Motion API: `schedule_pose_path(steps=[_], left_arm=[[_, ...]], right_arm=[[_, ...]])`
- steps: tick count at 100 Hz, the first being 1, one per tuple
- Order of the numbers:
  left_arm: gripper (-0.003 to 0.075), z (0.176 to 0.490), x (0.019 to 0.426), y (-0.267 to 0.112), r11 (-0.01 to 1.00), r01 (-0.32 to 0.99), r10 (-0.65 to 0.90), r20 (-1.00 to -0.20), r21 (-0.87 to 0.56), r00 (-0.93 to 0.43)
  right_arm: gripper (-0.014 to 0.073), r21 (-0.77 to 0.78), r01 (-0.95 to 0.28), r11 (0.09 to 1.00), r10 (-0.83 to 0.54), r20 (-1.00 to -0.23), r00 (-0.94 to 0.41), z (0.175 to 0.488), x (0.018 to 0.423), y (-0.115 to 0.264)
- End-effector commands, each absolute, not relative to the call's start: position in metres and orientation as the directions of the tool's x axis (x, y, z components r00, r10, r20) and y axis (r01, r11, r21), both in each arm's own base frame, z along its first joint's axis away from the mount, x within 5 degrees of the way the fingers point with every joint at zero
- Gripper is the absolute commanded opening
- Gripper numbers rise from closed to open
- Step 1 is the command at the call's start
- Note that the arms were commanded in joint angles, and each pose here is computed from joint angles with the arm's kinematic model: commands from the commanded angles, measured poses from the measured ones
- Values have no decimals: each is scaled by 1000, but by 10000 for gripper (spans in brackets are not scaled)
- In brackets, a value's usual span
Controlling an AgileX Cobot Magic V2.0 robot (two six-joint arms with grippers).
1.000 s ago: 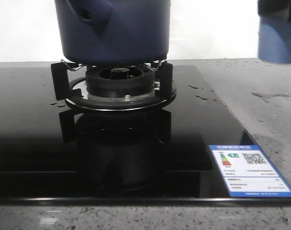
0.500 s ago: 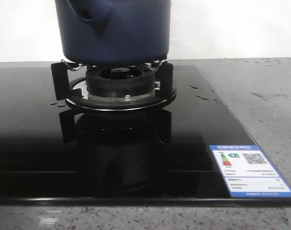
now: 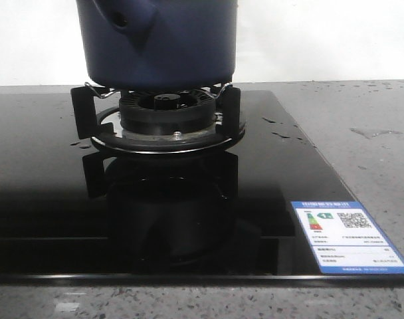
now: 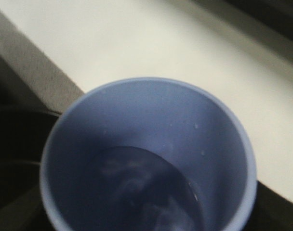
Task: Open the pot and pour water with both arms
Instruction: 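Tilt the cup with the right gripper to pour water into the saucepan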
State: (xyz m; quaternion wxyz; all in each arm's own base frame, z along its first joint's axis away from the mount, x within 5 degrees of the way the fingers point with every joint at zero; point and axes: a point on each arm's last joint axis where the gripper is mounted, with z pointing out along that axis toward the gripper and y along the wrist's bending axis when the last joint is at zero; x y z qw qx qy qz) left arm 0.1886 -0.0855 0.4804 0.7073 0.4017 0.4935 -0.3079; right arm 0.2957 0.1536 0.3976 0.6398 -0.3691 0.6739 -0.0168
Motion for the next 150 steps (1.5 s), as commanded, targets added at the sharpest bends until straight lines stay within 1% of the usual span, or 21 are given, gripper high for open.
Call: schedule_pose_path(steps=[1, 23, 46, 55, 66, 109, 116, 138, 150], left_arm=[[267, 504, 173, -82, 508, 827, -158, -917, 242, 365], [267, 505, 171, -82, 514, 823, -157, -916, 244, 370], [267, 505, 171, -82, 514, 823, -157, -916, 244, 370], [267, 505, 171, -82, 514, 823, -157, -916, 244, 370], [267, 505, 171, -82, 514, 823, -157, -916, 244, 370], [267, 505, 171, -82, 514, 823, -157, -916, 244, 370], [267, 505, 171, -82, 512, 823, -157, -916, 245, 370], [267, 505, 171, -82, 510, 824, -158, -916, 245, 370], [267, 505, 171, -82, 509, 825, -158, -915, 246, 370]], right_arm=[[202, -590, -379, 713, -525, -807, 269, 430, 291, 153], [202, -695, -350, 628, -624, -718, 308, 421, 298, 157], [202, -794, -282, 538, -680, -607, 412, 421, 302, 163], [202, -813, -275, 514, -695, -582, 422, 419, 304, 165], [202, -854, -257, 452, -732, -520, 440, 413, 307, 167], [202, -944, -182, 274, -776, -329, 538, 399, 317, 179], [202, -952, -174, 254, -778, -308, 547, 398, 318, 180], [202, -951, -178, 251, -778, -308, 548, 396, 319, 181], [202, -961, -153, 232, -780, -278, 561, 399, 319, 182]])
